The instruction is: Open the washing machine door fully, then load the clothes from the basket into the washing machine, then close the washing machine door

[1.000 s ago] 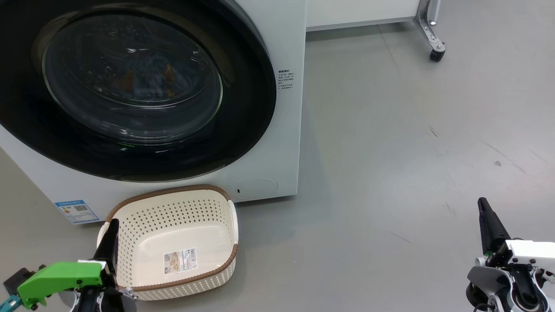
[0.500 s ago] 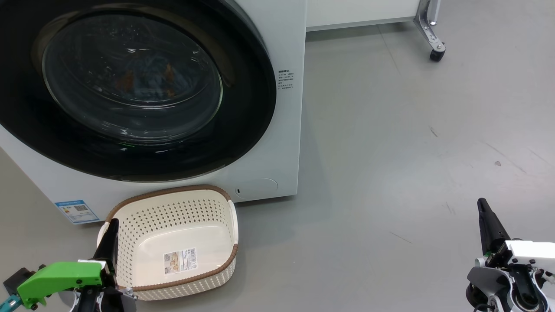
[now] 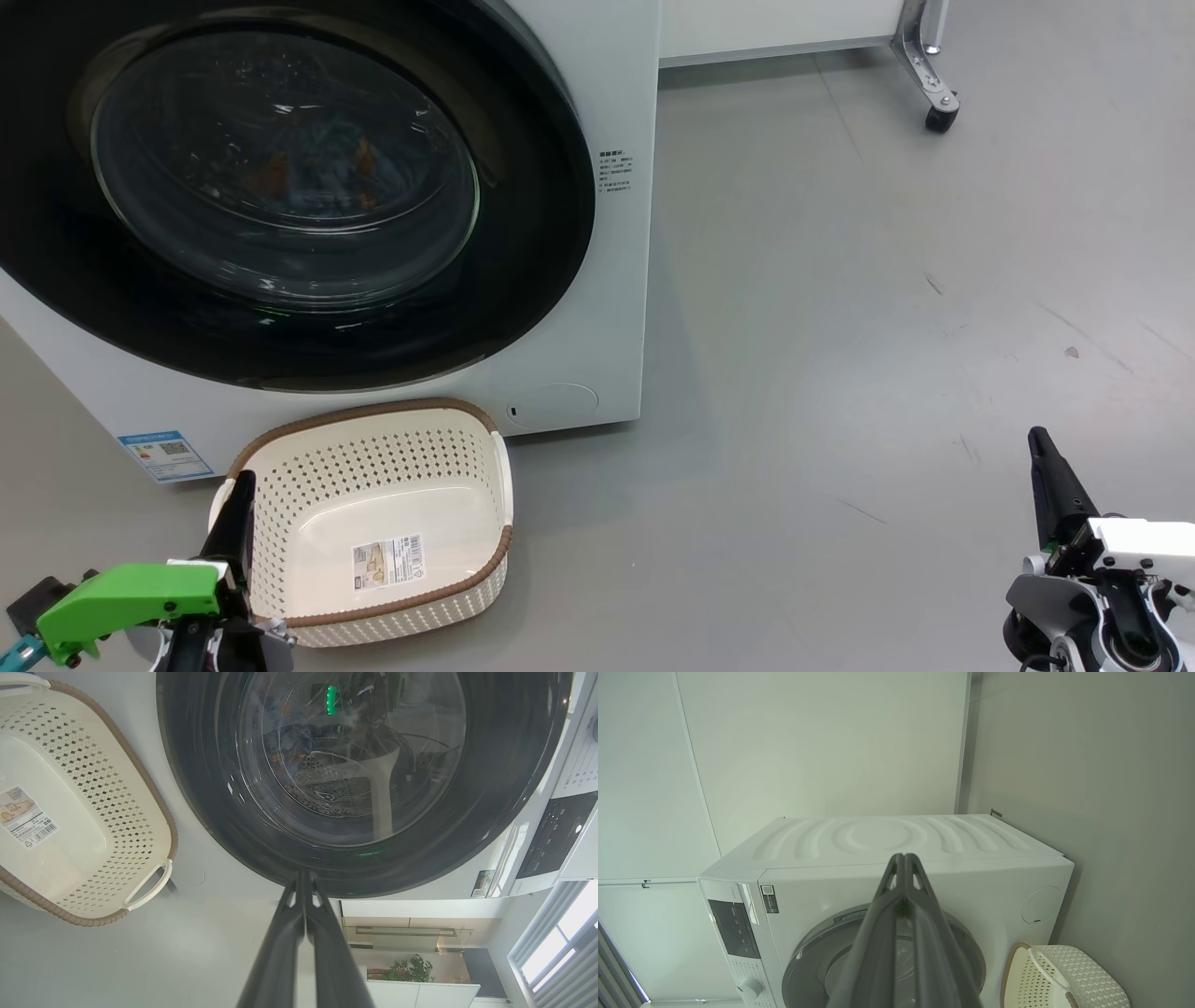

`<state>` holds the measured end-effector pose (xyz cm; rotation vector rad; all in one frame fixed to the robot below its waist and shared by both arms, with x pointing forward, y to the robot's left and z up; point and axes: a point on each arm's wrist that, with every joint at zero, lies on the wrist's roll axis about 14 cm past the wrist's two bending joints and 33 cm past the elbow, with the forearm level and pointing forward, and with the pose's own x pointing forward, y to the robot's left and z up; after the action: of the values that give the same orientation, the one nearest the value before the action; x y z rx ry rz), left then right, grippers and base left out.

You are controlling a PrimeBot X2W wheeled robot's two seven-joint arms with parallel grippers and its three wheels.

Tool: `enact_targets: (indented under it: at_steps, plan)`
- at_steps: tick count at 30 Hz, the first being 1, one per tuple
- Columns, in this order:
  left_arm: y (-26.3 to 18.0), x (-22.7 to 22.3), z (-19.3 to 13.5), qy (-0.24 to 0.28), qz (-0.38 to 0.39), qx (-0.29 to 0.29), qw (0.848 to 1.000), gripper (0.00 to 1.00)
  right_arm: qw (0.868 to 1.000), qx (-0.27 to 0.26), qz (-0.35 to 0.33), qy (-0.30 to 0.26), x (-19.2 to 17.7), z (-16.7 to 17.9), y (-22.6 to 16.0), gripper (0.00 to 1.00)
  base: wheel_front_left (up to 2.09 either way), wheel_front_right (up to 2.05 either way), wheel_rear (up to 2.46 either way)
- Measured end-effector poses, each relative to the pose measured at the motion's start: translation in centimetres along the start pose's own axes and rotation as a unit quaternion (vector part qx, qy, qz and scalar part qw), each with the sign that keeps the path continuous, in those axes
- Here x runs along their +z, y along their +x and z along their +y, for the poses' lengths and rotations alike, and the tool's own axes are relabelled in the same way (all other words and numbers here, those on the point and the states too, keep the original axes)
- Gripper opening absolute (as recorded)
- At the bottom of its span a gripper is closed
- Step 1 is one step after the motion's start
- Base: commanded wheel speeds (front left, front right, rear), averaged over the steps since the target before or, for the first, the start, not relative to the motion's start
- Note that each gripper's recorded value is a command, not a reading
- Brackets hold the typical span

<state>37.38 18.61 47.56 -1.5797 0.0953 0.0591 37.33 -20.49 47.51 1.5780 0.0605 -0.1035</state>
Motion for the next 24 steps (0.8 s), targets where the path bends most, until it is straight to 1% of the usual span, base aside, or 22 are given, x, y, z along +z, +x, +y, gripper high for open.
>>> enact_targets:
  at_steps: [24]
  plan:
    - [0.01,0.02,-0.02,0.000,0.000,0.000,1.000,0.00,1.000,0.000,-0.001,0.000,0.03,0.02,0.01,0.00,0.00,0.00,0.00]
